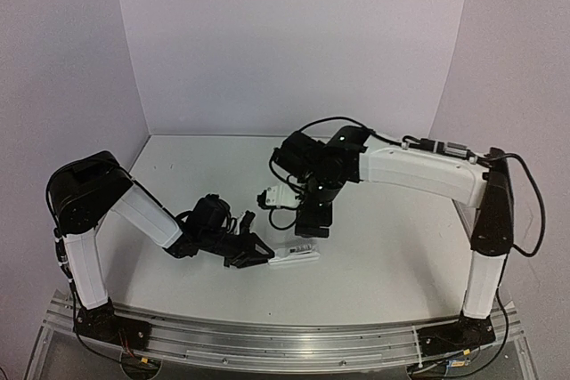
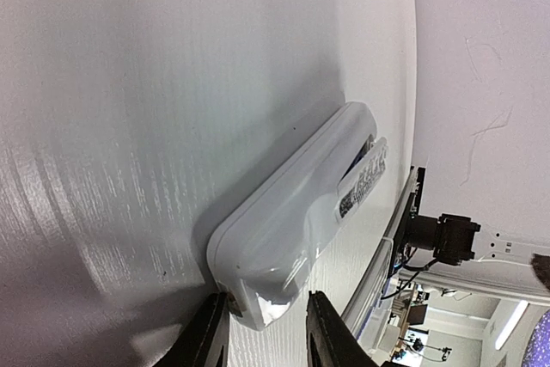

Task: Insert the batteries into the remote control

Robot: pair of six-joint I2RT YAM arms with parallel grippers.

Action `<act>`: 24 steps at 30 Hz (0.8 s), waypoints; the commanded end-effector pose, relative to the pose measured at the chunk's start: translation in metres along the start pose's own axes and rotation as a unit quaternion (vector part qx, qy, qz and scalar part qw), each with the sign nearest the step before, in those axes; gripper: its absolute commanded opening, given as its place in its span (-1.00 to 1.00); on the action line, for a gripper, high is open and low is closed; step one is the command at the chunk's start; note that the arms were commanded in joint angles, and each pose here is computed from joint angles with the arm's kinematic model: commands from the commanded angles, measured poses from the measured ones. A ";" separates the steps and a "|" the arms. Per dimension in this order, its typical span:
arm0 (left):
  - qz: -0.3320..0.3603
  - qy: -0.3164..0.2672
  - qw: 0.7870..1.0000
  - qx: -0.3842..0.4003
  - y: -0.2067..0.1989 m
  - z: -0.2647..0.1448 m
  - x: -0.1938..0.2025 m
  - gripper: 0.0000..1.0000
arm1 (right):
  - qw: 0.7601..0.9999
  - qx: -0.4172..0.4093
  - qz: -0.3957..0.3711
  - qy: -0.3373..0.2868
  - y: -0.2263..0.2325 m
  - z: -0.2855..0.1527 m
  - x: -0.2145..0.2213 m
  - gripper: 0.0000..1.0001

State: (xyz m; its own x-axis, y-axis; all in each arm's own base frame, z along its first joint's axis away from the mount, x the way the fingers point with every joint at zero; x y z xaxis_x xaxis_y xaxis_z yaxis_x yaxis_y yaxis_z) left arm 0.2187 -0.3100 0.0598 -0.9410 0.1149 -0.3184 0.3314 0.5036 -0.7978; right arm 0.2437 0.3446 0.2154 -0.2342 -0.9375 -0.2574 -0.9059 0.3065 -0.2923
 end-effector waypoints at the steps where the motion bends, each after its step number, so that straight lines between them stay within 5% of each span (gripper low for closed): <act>1: 0.006 0.004 1.000 -0.029 0.001 0.000 -0.002 -0.35 | 0.934 -0.012 0.336 -0.117 -0.052 -0.033 0.018 0.85; 5: 0.004 0.009 0.999 -0.037 0.001 0.002 -0.003 -0.35 | 0.798 -0.144 0.580 -0.082 -0.065 -0.014 0.060 0.88; 10: 0.004 0.018 0.999 -0.045 0.001 0.004 -0.005 -0.35 | 0.690 -0.301 0.658 0.026 -0.047 0.030 0.070 0.73; 15: 0.004 0.025 0.999 -0.047 0.000 0.006 -0.006 -0.35 | 0.651 -0.338 0.675 0.074 -0.042 0.064 0.064 0.59; 24: 0.002 0.032 0.998 -0.052 0.000 0.011 -0.011 -0.36 | 0.641 -0.327 0.683 0.126 -0.030 0.101 0.076 0.47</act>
State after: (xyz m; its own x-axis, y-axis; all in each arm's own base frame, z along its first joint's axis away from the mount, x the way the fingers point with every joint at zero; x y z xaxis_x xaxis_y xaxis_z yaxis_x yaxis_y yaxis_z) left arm 0.2279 -0.3179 0.0643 -0.9438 0.1502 -0.2945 0.3269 0.5575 -0.7631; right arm 0.2888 0.2763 0.1199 -0.9566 0.1111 0.2695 0.2400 0.8250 0.5117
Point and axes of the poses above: each gripper's point midway between its finger pads, its own z axis out along the fingers, its own y axis along the line the jaws close on, x = y × z, the point moved 7 cm from there along -z, back along the fingers, and after that the axes turned 13 degrees about z, right-handed, at the moved point
